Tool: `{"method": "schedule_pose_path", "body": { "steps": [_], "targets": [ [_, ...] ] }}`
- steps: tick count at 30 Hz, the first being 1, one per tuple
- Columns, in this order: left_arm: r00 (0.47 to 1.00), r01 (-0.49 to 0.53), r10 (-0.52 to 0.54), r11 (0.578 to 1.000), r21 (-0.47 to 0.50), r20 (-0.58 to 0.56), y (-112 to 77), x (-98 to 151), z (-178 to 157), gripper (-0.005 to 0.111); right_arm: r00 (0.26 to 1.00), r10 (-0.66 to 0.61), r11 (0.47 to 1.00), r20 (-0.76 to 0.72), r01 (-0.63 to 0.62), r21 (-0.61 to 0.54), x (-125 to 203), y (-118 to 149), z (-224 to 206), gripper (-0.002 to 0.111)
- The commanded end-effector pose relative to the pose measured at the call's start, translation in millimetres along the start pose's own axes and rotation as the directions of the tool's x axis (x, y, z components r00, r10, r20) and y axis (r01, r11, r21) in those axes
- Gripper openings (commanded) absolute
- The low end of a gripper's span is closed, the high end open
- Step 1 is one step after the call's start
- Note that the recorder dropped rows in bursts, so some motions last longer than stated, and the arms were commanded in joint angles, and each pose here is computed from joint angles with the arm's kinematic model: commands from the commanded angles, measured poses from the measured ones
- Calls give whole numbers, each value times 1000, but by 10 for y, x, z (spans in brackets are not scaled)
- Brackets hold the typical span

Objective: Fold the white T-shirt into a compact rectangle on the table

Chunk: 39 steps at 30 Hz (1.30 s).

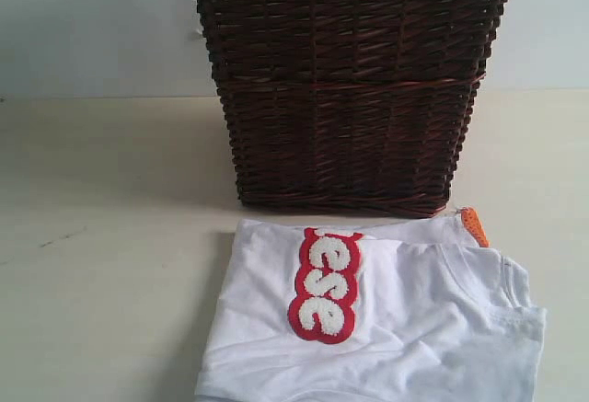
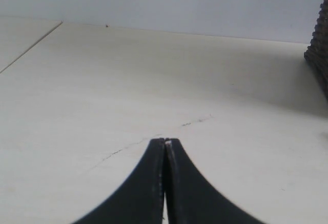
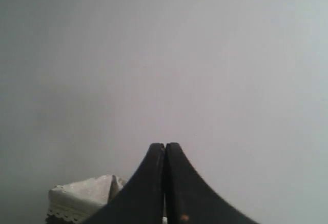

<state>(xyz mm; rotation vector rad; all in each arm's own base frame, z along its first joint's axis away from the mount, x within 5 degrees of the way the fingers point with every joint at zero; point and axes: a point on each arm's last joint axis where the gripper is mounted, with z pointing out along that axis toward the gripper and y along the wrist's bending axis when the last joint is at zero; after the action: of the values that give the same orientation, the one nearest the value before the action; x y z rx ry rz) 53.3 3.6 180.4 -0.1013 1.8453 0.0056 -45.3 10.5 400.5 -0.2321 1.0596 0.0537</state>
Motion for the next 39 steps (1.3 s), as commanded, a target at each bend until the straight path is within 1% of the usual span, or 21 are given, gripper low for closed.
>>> {"method": "schedule_pose_path", "body": {
  "steps": [1, 2, 5, 8, 11, 13, 15, 20, 26, 32, 35, 37, 39],
  "targets": [
    [1000, -2, 2, 1000, -1, 12, 0, -9, -4, 0, 998, -65, 994, -15, 66, 87, 5, 27, 10, 0],
    [1000, -2, 2, 1000, -1, 12, 0, -9, -4, 0, 997, -73, 992, -18, 74, 102, 6, 34, 14, 0],
    [1000, -2, 2, 1000, -1, 12, 0, -9, -4, 0, 985, -163, 973, -51, 169, 155, 16, 29, 20, 0],
    [1000, -2, 2, 1000, -1, 12, 0, -9, -4, 0, 979, -184, 963, -92, 198, 184, 51, 1, 17, 0],
    [1000, -2, 2, 1000, -1, 12, 0, -9, -4, 0, 981, -154, 953, -121, 180, 243, 173, -63, 38, 0],
    [1000, -2, 2, 1000, -1, 12, 0, -9, -4, 0, 985, -114, 947, -130, 147, 286, 289, -106, 59, 0],
    [1000, -2, 2, 1000, -1, 12, 0, -9, -4, 0, 990, -73, 947, -123, 108, 302, 447, -123, 95, 0],
    [1000, -2, 2, 1000, -1, 12, 0, -9, -4, 0, 990, -69, 956, -121, 100, 275, 866, -102, 161, 0],
    [1000, -2, 2, 1000, -1, 12, 0, -9, -4, 0, 957, -50, 962, -284, 123, 245, 1459, -71, 125, 0],
    [1000, -2, 2, 1000, -1, 12, 0, -9, -4, 0, 897, -69, 966, -436, 170, 197, 1976, -21, 8, 0],
    [1000, -2, 2, 1000, -1, 12, 0, -9, -4, 0, 873, -58, 968, -484, 167, 185, 2159, 3, -54, 0],
    [1000, -2, 2, 1000, -1, 12, 0, -9, -4, 0, 874, -39, 970, -484, 150, 193, 2176, 6, -60, 0],
    [1000, -2, 2, 1000, -1, 12, 0, -9, -4, 0, 845, -4, 971, -535, 131, 199, 2227, 9, -89, 0]
  ]
}}
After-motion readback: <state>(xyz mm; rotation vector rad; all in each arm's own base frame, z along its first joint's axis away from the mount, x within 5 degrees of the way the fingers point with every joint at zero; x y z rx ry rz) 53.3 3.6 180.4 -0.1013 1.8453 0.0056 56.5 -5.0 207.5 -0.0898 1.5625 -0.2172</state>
